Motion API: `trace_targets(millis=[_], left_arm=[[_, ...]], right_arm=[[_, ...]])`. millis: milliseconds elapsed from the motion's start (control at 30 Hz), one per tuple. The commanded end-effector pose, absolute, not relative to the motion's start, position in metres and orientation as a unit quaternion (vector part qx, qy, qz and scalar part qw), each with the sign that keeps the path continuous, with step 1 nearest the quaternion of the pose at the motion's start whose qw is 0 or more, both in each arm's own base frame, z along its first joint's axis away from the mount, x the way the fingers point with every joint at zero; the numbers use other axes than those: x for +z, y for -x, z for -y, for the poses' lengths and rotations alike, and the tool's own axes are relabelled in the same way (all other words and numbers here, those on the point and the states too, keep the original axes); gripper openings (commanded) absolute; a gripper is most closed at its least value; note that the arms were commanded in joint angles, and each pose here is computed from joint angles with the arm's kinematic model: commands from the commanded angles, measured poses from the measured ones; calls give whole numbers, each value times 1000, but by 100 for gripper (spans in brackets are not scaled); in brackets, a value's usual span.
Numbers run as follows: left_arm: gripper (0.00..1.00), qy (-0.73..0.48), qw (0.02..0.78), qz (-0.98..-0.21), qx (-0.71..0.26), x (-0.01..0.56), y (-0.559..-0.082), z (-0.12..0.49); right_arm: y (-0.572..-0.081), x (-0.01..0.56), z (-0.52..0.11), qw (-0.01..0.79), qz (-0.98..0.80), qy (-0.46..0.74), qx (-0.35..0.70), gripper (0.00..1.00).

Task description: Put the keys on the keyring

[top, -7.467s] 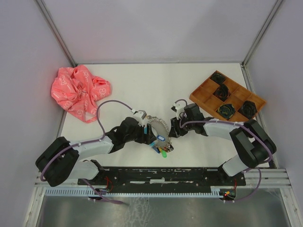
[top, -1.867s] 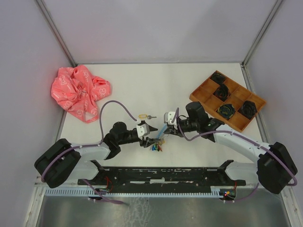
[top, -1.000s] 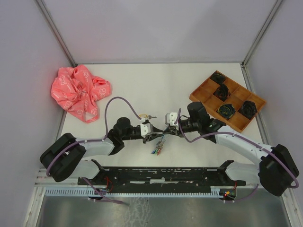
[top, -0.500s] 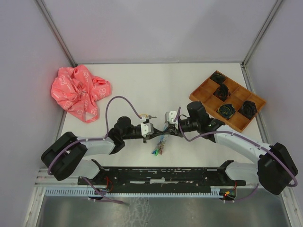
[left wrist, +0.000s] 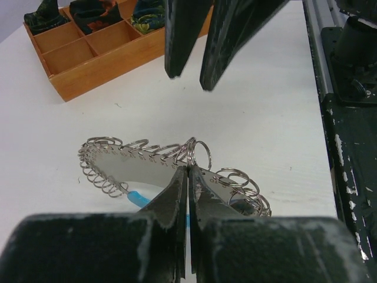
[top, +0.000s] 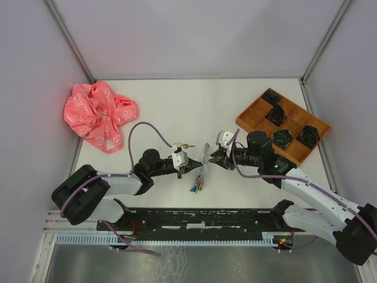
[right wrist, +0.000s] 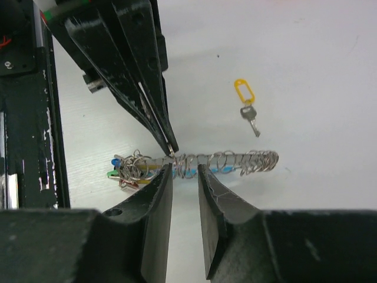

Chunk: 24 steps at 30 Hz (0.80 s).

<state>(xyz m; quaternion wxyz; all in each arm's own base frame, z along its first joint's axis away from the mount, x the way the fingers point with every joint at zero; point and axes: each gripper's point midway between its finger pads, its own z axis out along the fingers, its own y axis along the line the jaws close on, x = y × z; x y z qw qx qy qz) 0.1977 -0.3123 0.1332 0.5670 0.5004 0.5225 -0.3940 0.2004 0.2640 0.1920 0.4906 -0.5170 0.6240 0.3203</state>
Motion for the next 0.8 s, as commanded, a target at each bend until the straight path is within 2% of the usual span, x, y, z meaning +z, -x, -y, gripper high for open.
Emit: trace_targets(millis=[0,467,767], left_arm=[[3,-476,616,-480,-404,170,-202,316],[3,-473,615,-486,-402,168,-203,316],[3,-460,619,-495,-399,170,-208,315]], right_arm=[[-205,171,-258,481,-669,467,319,31],[-198,158,-280,462,-658,450,388,35],[-160,159,-289,396,-616,498,465,27]])
